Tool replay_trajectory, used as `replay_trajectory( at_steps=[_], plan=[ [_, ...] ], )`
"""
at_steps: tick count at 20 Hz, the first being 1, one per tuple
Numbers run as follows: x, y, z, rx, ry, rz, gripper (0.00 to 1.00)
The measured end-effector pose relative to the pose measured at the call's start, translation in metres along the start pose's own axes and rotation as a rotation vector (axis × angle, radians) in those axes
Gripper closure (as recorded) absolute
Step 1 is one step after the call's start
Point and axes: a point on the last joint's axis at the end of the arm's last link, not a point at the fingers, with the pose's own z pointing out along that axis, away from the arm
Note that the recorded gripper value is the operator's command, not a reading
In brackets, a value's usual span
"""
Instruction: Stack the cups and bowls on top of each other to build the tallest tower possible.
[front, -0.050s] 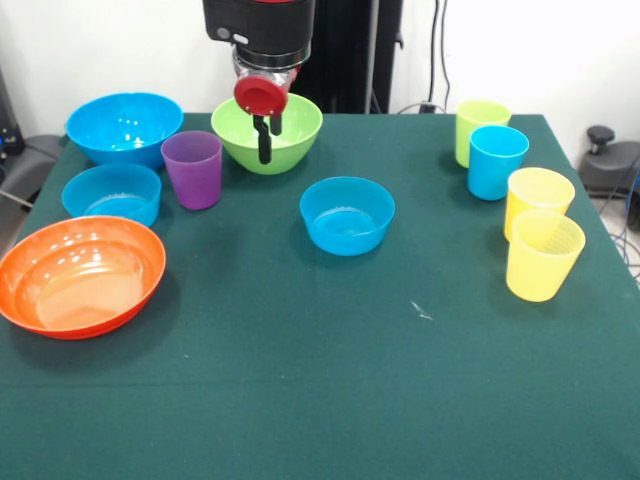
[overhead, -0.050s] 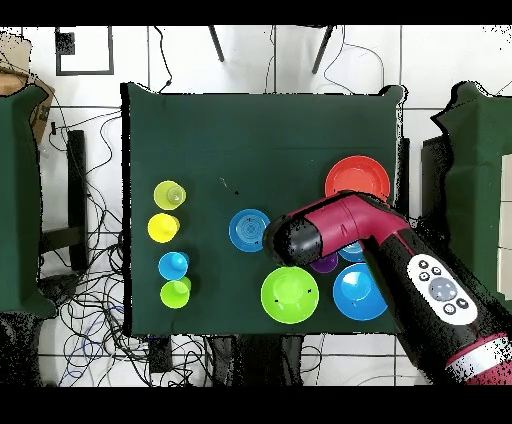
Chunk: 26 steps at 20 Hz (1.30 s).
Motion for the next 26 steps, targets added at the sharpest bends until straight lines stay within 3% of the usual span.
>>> replay_trajectory(
  at_steps=[12,26],
  plan=[
    [-0.011,0.003,0.007,0.022,0.048,-0.07,0.0],
    [0.004,0.005,0.012,0.021,0.067,-0.06,0.0]
  ],
)
